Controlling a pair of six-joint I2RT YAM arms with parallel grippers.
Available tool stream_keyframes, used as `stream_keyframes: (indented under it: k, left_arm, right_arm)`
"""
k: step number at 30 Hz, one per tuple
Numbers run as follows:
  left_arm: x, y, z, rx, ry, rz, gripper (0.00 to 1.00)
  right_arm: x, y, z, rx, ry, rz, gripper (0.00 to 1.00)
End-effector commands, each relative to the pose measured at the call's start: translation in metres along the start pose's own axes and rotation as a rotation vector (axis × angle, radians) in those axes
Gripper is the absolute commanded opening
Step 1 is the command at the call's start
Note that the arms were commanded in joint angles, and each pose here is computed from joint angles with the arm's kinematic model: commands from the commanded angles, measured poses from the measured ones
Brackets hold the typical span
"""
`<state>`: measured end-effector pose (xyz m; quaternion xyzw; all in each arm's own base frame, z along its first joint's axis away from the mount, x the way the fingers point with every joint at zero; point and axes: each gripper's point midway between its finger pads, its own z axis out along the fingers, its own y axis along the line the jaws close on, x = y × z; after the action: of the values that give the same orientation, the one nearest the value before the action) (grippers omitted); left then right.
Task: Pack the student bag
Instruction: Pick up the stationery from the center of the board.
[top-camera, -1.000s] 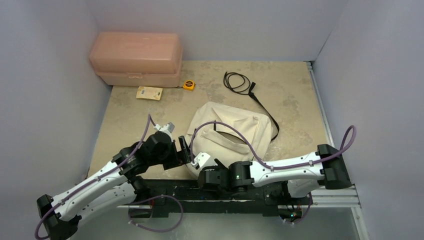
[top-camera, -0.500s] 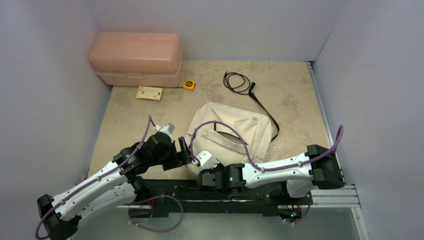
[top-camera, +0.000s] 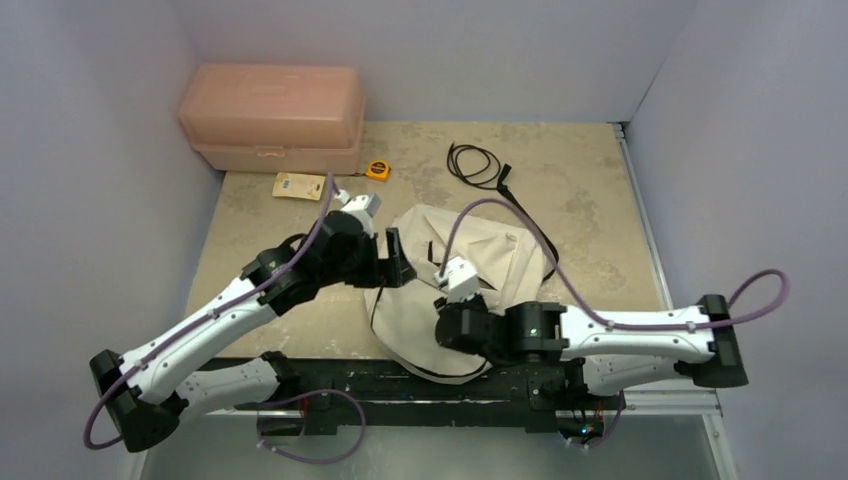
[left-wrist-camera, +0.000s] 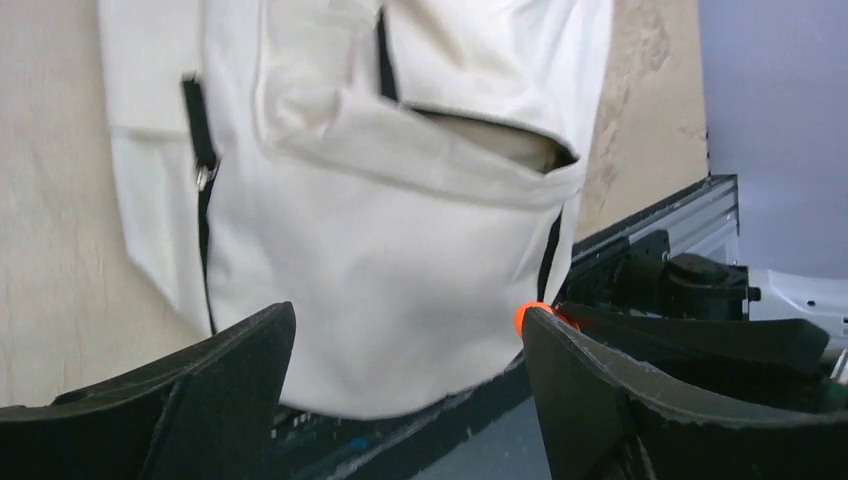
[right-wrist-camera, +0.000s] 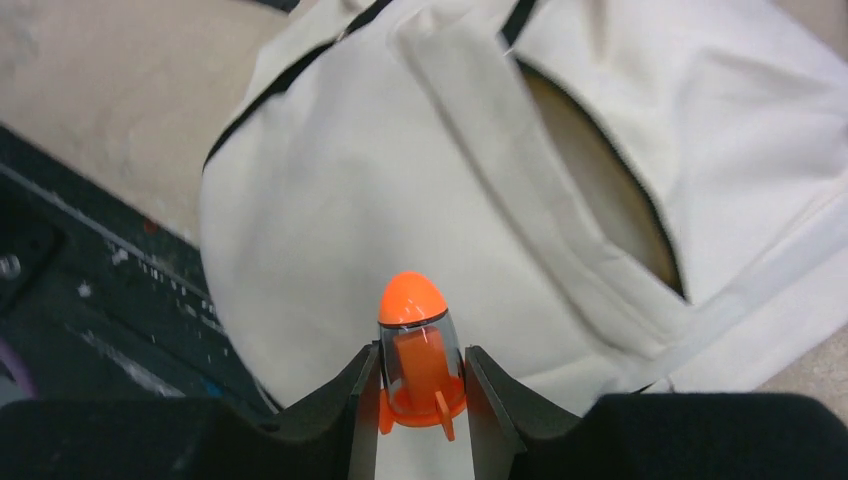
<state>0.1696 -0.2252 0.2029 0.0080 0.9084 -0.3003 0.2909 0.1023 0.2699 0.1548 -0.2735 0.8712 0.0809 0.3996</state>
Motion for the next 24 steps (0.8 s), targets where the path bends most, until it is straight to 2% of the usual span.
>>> stream_keyframes:
  k: [1,6,12,16,20,24]
  left_arm:
    - [-0.065,-0.047,0.017,0.073,-0.129,0.297,0.83]
    - [-0.088,-0.092,0.055,0.198,-0.165,0.565,0.82]
    - [-0.087,-0.121,0.075,0.308,-0.171,0.758,0.79]
    - [-0.076,-0.117,0.089,0.292,-0.183,0.917,0.77]
    - [-0.069,-0.104,0.102,0.274,-0.199,1.053,0.82]
    - [-0.048,-0.094,0.118,0.305,-0.118,1.123,0.83]
  right_arm:
    - [-0.031,-0.046,-0.002,0.029,-0.102,0.195,0.18]
    - [-0.045,-0.093,-0.008,0.091,-0.157,0.299,0.20]
    - [-0.053,-0.119,-0.006,0.116,-0.182,0.373,0.21]
    - [-0.055,-0.124,-0.005,0.109,-0.183,0.382,0.20]
    - [-0.057,-0.125,-0.003,0.082,-0.189,0.391,0.20]
    - [-0.060,-0.124,-0.003,0.058,-0.201,0.413,0.20]
